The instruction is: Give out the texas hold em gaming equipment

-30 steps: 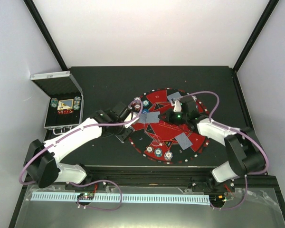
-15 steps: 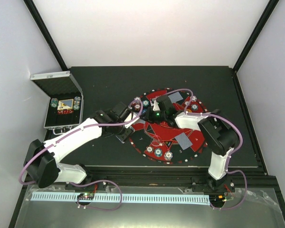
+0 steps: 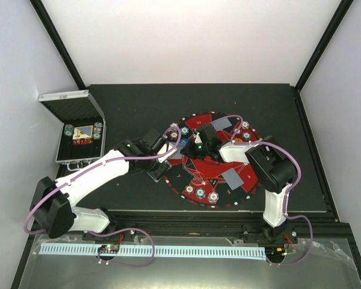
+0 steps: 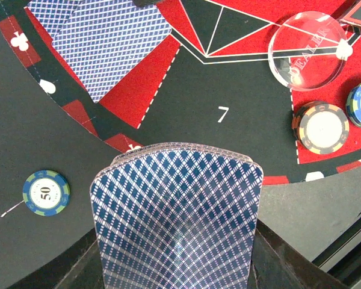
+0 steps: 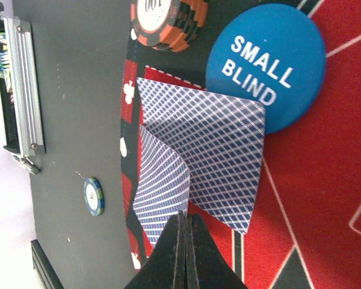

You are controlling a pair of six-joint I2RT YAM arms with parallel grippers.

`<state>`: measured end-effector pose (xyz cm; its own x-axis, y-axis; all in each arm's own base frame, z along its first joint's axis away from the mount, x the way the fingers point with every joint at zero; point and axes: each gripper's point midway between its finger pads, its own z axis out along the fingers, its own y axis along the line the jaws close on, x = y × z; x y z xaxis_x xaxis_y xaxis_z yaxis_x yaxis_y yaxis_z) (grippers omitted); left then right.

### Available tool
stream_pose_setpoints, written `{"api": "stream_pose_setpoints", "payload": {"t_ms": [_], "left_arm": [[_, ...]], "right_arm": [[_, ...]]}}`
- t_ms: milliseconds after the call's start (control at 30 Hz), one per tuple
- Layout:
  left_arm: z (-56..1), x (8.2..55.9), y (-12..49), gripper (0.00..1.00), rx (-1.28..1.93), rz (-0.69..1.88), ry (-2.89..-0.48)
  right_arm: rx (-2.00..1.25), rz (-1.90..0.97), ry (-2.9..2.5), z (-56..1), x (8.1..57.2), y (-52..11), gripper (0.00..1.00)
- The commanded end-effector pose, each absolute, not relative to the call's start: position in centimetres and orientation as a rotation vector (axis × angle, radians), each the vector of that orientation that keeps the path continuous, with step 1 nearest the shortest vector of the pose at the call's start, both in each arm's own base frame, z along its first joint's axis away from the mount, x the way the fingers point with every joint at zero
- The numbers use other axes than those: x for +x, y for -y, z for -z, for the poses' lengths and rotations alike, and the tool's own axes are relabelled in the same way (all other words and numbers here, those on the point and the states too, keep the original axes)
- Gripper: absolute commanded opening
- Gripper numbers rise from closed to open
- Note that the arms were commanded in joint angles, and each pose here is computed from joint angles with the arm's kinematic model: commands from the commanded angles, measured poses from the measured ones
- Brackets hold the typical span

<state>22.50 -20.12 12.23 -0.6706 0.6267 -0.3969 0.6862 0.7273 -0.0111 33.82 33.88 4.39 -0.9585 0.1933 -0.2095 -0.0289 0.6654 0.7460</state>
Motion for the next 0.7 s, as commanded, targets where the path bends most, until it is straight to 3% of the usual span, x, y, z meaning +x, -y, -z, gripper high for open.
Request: {"api": "stream_pose_setpoints", "payload": {"t_ms": [0, 133, 367, 667], "left_arm": [[-13.2, 22.6, 20.4, 0.51, 0.999, 0.259, -2.535], [-13.2, 22.6, 20.4, 0.51, 1.002, 0.259, -2.536], [-13.3, 22.5, 20.5, 0.51, 1.006, 0.269, -2.531], [-13.5, 21.7, 21.4, 0.51, 1.055, 0.353, -2.501]], "right_arm": [[0.147, -1.083, -2.619, -3.9, 34.5, -33.3, 0.01], [0.146, -1.042, -2.636, -3.7, 34.6, -32.9, 0.02], [0.126, -0.984, -2.616, -5.0, 34.6, -32.1, 0.17], [0.051, -0.866, -2.530, -9.2, 34.0, -29.2, 0.46]]}}
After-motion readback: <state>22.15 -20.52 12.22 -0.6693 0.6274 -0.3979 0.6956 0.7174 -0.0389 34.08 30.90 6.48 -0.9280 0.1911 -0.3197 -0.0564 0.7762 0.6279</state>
